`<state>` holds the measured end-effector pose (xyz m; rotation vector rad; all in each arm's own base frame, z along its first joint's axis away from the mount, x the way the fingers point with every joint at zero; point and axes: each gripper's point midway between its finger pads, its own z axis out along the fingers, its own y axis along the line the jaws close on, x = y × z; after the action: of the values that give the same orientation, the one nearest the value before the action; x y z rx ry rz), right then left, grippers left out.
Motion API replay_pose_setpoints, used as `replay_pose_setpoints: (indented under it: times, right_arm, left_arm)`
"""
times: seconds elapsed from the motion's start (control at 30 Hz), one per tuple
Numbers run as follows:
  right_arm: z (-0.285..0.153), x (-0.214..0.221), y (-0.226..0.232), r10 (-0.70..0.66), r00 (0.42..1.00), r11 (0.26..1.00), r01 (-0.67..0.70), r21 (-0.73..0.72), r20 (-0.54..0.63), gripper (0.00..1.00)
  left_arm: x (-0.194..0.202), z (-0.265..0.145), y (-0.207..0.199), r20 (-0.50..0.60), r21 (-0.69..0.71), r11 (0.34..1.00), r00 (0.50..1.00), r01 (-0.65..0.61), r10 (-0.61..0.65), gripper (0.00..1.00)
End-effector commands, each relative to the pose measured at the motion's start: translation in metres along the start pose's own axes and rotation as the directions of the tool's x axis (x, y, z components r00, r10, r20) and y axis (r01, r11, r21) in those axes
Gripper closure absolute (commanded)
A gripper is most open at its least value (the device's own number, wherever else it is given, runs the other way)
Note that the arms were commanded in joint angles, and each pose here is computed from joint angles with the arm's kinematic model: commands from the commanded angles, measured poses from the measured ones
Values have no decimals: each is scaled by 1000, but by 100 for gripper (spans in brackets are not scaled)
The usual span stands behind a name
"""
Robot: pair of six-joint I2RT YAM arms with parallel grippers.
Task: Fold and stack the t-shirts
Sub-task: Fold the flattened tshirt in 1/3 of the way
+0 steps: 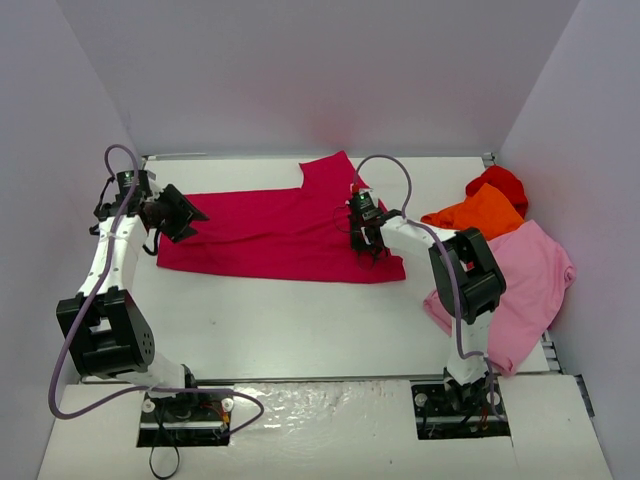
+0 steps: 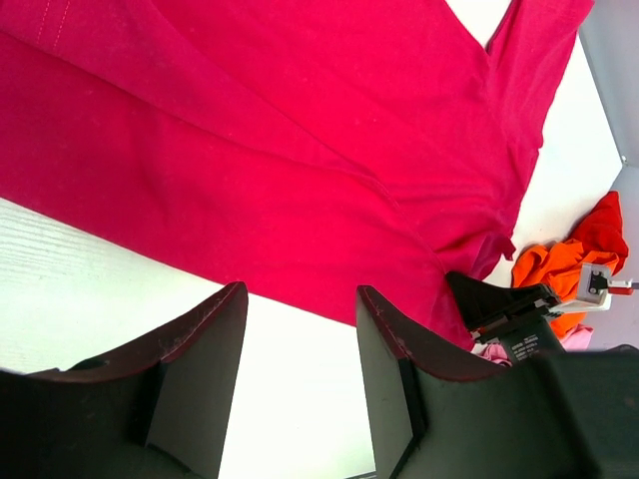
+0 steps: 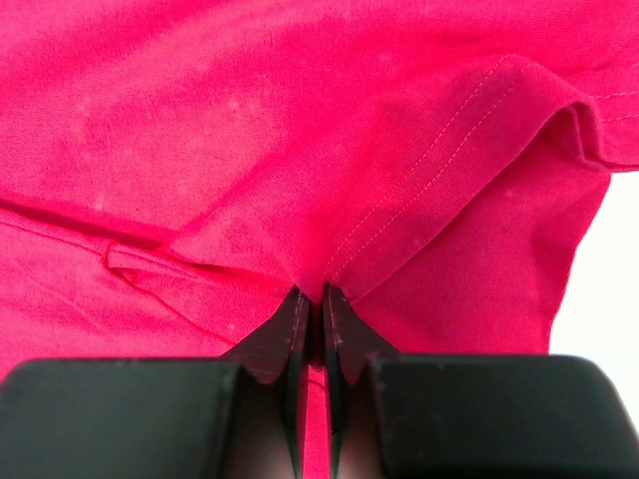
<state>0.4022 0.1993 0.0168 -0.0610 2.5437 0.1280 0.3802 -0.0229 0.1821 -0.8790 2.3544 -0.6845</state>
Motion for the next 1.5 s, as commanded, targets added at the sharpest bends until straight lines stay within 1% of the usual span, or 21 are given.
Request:
replay_pose_setpoints:
  times: [0.0,0.13,0.2,0.23,0.3,0.4,0.57,0.6,0.7,0.73,0.77,0.8,0.93,0.97,1.0,1.03,1.07,1.27,1.47]
  right_arm:
    - [-16,-37,2,2,995,1000,-3,10,95,100]
    - [-35,-61,11,-4,991,1000,5,-10,136,100]
    - [-41,-70,12,-10,989,1000,11,-9,149,98]
    - [-43,-73,12,-13,988,1000,15,-7,153,96]
    - [-43,-76,13,-25,989,1000,26,-5,147,83]
    - [-41,-76,12,-34,990,999,34,6,140,81]
    - [-32,-62,10,-53,994,999,52,10,93,72]
    - [-31,-60,10,-54,995,999,53,11,86,72]
    - [-27,-55,6,-60,995,998,58,26,76,86]
    - [-26,-55,6,-62,995,998,59,31,75,93]
    - [-25,-56,6,-63,995,998,61,31,75,97]
    - [-25,-57,6,-65,995,998,63,28,76,100]
    - [-25,-58,8,-67,995,998,66,22,76,100]
    - [-26,-57,9,-66,995,998,65,14,74,97]
    - [-27,-55,10,-67,995,998,67,6,68,82]
    - [-27,-50,8,-71,996,997,71,7,59,72]
    - [-27,-43,6,-77,996,997,76,14,46,66]
    - [-20,-27,-7,-97,995,993,95,62,18,62]
    - [-12,-20,-11,-101,995,992,101,80,-2,61]
  left_arm:
    - [-11,-14,-16,64,56,997,997,-43,40,56]
    - [-9,-14,-14,61,50,998,997,-47,44,56]
    - [-8,-15,-14,61,49,997,997,-52,49,56]
    - [-8,-15,-14,60,48,997,997,-53,50,56]
    - [-8,-15,-13,58,45,998,997,-52,49,56]
    - [-7,-14,-12,55,46,998,997,-52,50,56]
    - [-7,-12,-12,47,45,997,997,-58,56,56]
    - [-6,-12,-11,46,44,997,997,-58,56,56]
    - [-6,-12,-11,46,42,997,997,-59,57,56]
    - [-6,-11,-11,44,42,998,998,-56,54,56]
    - [-6,-11,-11,43,42,998,998,-55,53,56]
    - [-6,-11,-11,42,42,998,998,-56,54,56]
    - [-5,-11,-10,41,41,998,998,-56,55,56]
    - [-5,-12,-10,42,41,997,998,-58,57,56]
    - [-5,-12,-10,43,41,997,997,-59,57,56]
    - [-5,-12,-9,45,39,997,997,-60,59,56]
    - [-5,-12,-9,46,36,997,997,-63,61,56]
    - [-2,-7,-8,33,52,998,998,-45,43,56]
    - [-1,-9,-8,36,51,997,998,-50,48,56]
